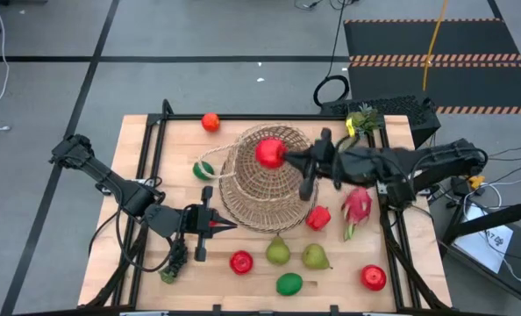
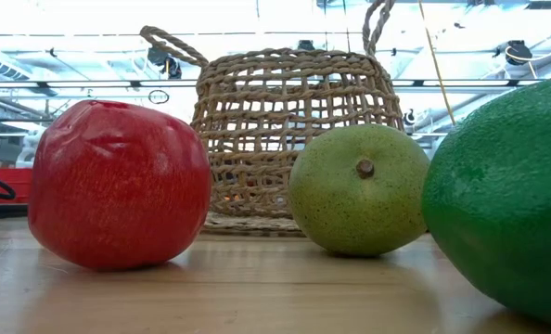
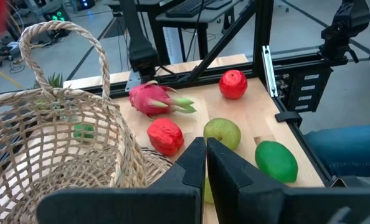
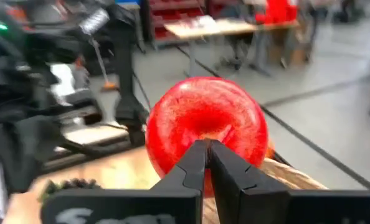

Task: Build produce basket
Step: Put the top right red apple into the basket

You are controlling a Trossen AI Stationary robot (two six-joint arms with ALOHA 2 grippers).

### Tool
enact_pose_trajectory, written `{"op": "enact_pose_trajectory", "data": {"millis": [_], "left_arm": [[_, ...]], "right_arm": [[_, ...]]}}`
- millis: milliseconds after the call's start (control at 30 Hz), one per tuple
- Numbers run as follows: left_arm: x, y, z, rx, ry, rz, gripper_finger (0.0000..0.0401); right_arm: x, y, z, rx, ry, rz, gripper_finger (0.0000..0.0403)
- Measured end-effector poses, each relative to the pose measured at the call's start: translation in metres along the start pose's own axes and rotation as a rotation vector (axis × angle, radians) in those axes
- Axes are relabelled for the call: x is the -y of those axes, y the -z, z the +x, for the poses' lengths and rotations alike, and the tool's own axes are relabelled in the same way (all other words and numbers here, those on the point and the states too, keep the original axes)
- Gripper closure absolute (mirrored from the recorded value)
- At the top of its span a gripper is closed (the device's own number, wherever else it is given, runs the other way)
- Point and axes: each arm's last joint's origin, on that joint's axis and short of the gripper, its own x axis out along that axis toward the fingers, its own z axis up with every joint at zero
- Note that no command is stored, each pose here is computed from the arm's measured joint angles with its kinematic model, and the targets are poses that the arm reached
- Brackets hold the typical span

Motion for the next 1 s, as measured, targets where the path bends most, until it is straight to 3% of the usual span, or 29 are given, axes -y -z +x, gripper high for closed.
{"op": "enact_pose_trajectory", "data": {"millis": [167, 433, 800, 1000], "left_arm": [[0.0, 0.0, 0.0, 0.001, 0.0, 0.01, 0.0382], [0.0, 0.0, 0.0, 0.002, 0.0, 0.007, 0.0382], [0.0, 0.0, 0.0, 0.001, 0.0, 0.013, 0.0382], [0.0, 0.0, 0.0, 0.0, 0.0, 0.017, 0.0382]], "right_arm": [[0.024, -0.021, 0.016, -0.138, -0.032, 0.063, 0.0394], [0.051, -0.013, 0.065, -0.431, 0.011, 0.115, 0.0394], [0.044, 0.031, 0.126, -0.635, 0.062, 0.031, 0.0394], [0.043, 0.053, 0.143, -0.746, 0.086, -0.007, 0.0394]]}}
